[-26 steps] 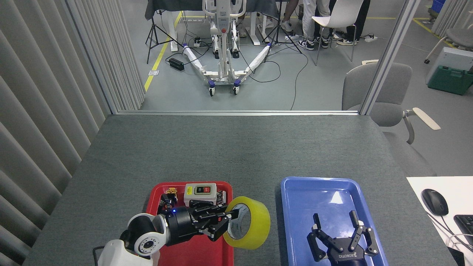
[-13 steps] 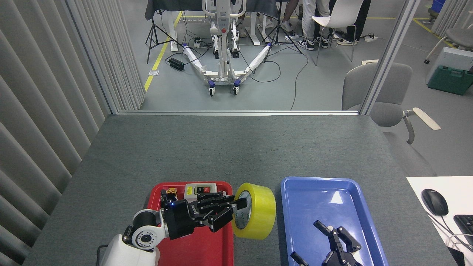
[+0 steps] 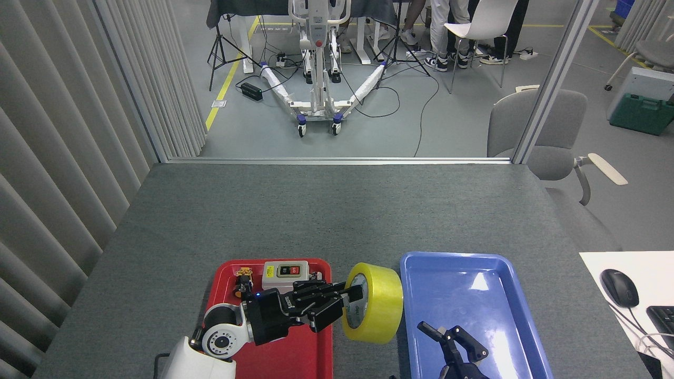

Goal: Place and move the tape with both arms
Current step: 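Close the right gripper on the tape held by the left hand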

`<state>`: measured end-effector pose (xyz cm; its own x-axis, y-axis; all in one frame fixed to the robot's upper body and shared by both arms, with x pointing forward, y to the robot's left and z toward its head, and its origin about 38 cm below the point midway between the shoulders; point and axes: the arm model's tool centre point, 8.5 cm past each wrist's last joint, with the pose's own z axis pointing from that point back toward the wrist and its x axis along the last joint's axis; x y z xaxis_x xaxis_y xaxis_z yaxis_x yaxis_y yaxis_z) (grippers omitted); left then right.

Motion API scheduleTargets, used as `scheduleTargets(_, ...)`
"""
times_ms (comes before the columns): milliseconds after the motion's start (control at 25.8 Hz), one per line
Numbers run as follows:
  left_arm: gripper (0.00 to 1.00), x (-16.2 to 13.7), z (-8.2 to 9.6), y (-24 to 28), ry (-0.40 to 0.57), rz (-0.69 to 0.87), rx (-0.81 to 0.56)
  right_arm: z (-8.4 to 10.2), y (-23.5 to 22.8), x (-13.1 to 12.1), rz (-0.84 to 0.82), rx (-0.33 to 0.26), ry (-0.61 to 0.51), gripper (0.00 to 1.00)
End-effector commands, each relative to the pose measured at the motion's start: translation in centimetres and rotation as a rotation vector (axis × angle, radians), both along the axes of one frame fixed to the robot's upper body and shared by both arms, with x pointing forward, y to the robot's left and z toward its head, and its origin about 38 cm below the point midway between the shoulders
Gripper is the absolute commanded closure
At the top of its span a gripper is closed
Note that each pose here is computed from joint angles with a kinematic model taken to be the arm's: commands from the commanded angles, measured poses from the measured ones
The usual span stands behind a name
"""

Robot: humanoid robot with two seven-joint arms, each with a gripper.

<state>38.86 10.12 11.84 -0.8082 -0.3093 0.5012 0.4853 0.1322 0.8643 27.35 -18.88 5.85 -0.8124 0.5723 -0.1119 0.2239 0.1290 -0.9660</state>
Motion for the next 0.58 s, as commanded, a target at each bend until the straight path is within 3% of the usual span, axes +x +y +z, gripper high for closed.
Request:
scheduleTargets(0,1.00,-0.1,-0.1,-0.4,0.006,-0.005,-0.009,0.3,0.4,0.0,0.007,0.005,-0.010,0.00)
scheduleTargets(542,1.00,-2.1,-1.7,-1.7,0.026,-0.058,0.052,0.3,1.6,-0.1,0.018,0.021,-0.012,0.00)
